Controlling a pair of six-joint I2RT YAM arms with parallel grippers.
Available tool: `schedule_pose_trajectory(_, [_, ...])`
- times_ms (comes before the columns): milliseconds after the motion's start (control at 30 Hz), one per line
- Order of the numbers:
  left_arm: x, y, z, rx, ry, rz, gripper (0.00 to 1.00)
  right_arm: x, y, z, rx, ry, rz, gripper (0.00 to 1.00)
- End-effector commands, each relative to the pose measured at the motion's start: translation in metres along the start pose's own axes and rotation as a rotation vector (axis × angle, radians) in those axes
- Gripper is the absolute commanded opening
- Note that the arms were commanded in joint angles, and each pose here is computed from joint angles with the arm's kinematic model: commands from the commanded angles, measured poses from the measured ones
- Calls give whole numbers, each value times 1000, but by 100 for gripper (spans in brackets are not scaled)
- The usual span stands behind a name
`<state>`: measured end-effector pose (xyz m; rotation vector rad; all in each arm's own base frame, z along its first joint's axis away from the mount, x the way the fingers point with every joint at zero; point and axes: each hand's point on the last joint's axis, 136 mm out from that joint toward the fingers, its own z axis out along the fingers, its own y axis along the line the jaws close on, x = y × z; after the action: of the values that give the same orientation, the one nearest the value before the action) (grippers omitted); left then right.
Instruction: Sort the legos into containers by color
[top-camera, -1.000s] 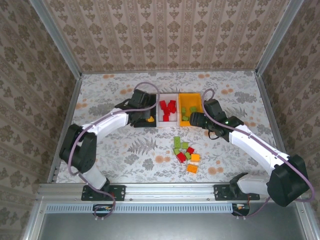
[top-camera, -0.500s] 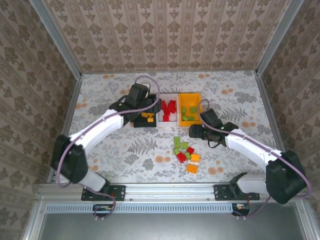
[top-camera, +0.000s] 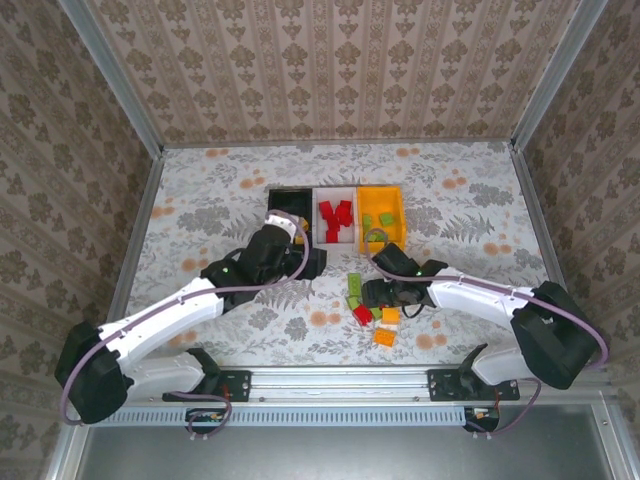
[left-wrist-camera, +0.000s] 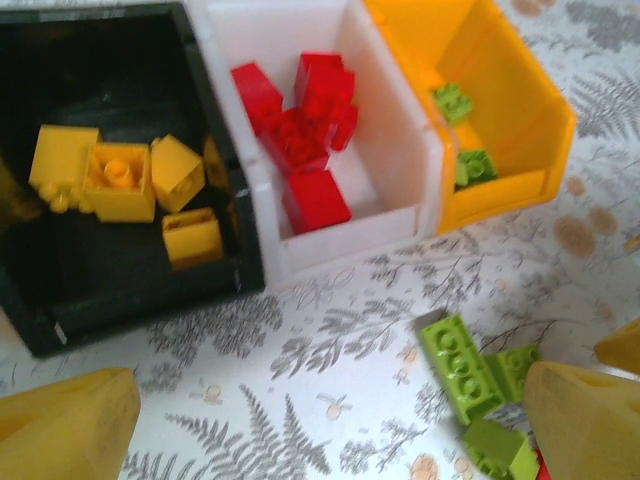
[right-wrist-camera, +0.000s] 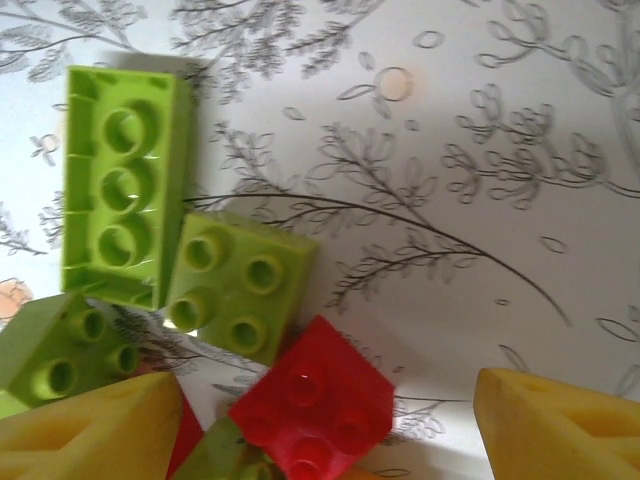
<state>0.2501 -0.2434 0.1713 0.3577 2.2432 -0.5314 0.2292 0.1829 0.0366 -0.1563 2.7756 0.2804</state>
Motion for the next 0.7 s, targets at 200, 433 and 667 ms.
schedule_pose_trajectory(200, [22,15,-7,-17,-21,-97,100,-13,0,17,99,2,-28,75])
schedule_pose_trajectory(433, [30,22,-9,-32,-22,-117,100,-17,-30,12,225,-35,30,60])
schedule_pose_trajectory(667, [40,28,-10,-45,-13,-127,100,-35,-18,23,181,-48,24,58])
